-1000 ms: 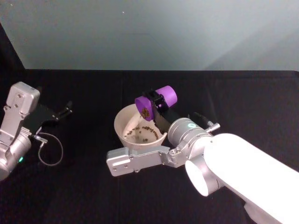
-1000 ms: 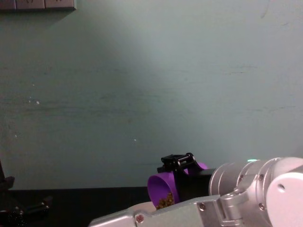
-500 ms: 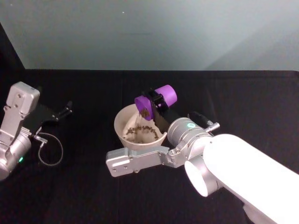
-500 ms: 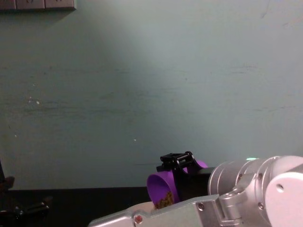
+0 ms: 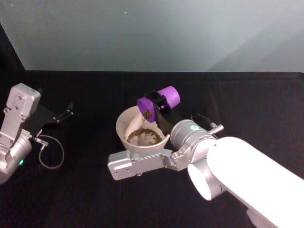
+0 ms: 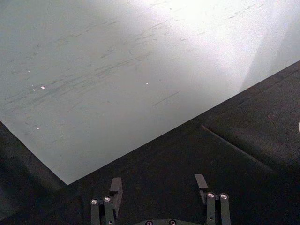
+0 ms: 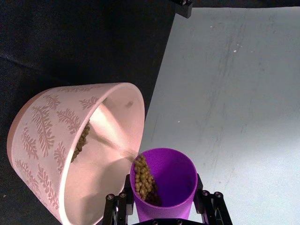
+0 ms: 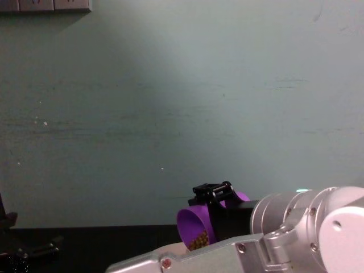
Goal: Pick up the cup and pour the mung beans from the cup into the bowl.
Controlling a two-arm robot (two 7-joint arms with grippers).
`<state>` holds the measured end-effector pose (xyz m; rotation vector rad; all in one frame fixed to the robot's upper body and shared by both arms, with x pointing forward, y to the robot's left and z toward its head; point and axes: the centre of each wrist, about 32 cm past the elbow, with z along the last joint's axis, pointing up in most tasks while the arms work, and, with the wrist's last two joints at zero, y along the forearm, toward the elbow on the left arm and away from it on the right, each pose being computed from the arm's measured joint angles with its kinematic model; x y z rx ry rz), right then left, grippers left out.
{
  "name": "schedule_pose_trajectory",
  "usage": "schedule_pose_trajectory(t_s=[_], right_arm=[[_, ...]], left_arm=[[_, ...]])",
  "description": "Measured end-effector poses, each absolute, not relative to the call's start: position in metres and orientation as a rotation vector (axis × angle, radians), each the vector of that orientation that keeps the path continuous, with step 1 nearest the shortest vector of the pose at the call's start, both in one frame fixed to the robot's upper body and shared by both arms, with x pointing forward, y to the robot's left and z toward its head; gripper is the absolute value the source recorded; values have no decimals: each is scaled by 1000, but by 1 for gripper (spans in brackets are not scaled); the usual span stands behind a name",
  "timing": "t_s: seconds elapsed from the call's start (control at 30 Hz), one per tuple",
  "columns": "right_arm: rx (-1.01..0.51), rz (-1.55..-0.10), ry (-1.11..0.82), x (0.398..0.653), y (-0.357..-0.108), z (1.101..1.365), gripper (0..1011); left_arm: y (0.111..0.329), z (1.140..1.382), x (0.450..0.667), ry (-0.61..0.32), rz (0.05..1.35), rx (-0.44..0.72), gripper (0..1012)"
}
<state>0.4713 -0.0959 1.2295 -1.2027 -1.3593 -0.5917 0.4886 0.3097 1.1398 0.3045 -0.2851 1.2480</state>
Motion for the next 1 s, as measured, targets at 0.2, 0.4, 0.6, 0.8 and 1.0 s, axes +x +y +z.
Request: schedule_pose_trajectory(t_s=[0.2, 0.4, 0.6, 0.8, 1.0], right_arm=[[-1206, -586, -1366, 471, -95, 1231, 718], [-1205, -584, -1370, 470, -95, 1231, 718], [-1209, -583, -1374, 470, -94, 1231, 718], [-1218, -576, -1379, 468, -94, 1231, 718], [-1223, -574, -1379, 467, -93, 1230, 718]], left_arm=[[310, 1140, 489, -285, 1248, 304, 1000], [310, 1140, 489, -285, 1248, 304, 1000], [310, 1140, 489, -285, 1248, 304, 1000], [310, 1140, 489, -285, 1248, 304, 1000], [310, 1140, 489, -285, 1248, 304, 1000]])
